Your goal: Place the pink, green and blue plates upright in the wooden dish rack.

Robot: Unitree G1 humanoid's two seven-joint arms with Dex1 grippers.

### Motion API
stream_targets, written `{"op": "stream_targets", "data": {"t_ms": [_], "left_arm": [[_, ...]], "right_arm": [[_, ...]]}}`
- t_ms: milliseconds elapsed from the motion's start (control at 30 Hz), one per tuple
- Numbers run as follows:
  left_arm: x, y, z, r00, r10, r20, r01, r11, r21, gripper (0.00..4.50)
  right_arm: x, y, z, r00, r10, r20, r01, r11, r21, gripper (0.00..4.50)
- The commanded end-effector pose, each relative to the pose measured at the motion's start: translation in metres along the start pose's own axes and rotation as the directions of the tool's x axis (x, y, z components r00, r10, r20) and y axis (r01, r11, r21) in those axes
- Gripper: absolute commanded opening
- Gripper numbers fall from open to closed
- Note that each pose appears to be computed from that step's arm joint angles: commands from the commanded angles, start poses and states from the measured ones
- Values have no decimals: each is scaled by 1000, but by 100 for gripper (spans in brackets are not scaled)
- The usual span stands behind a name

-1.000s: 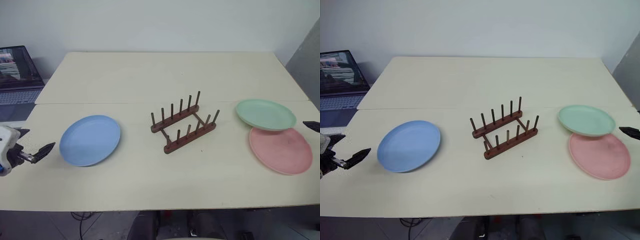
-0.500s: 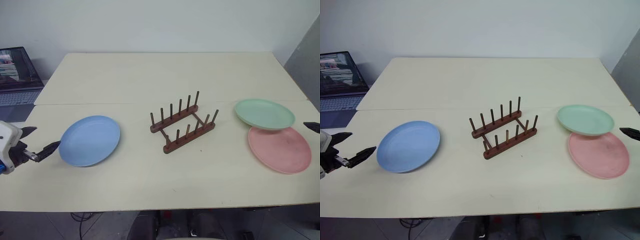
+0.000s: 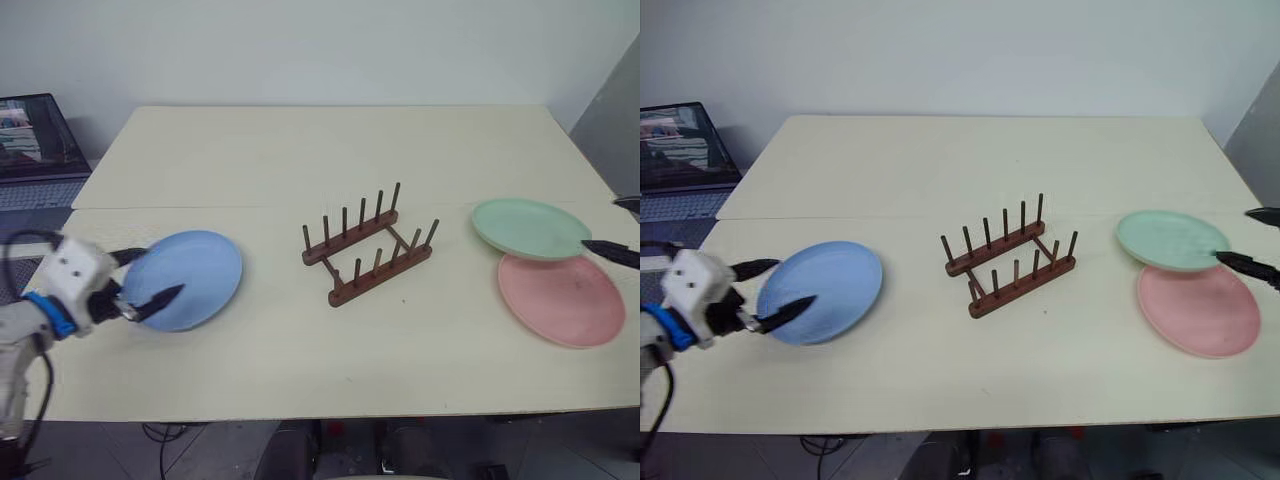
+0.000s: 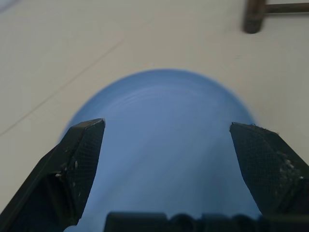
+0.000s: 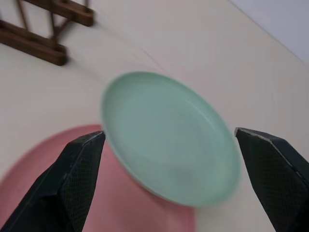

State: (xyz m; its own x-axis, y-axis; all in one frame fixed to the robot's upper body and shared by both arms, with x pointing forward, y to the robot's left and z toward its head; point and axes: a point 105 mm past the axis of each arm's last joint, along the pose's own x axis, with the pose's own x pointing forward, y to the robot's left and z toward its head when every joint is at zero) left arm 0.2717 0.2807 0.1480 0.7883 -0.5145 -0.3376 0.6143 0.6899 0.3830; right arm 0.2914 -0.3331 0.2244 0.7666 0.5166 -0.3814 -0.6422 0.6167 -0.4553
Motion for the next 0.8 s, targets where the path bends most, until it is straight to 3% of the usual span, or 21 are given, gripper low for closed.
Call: {"op": "stream_targets", "data": {"t_ms": [33, 200, 367, 600, 800], "left_arm": [[19, -37, 20, 984, -170, 53, 170, 985, 17, 448], [50, -92, 28, 927, -365, 81, 366, 930, 3, 448], [86, -117, 33, 915, -385, 118, 392, 919, -41, 448], [123, -135, 36, 916, -364, 171, 387, 913, -128, 448], [146, -150, 27, 904, -399, 150, 417, 902, -114, 448]], "right_arm": [[1, 23, 40, 991, 104, 86, -100, 993, -56, 450], [13, 82, 70, 927, 353, 125, -346, 935, -72, 450], [21, 120, 92, 864, 470, 178, -462, 883, -89, 450], [22, 129, 103, 855, 476, 205, -468, 879, -88, 450], [22, 130, 104, 859, 470, 206, -462, 883, -85, 450]]}}
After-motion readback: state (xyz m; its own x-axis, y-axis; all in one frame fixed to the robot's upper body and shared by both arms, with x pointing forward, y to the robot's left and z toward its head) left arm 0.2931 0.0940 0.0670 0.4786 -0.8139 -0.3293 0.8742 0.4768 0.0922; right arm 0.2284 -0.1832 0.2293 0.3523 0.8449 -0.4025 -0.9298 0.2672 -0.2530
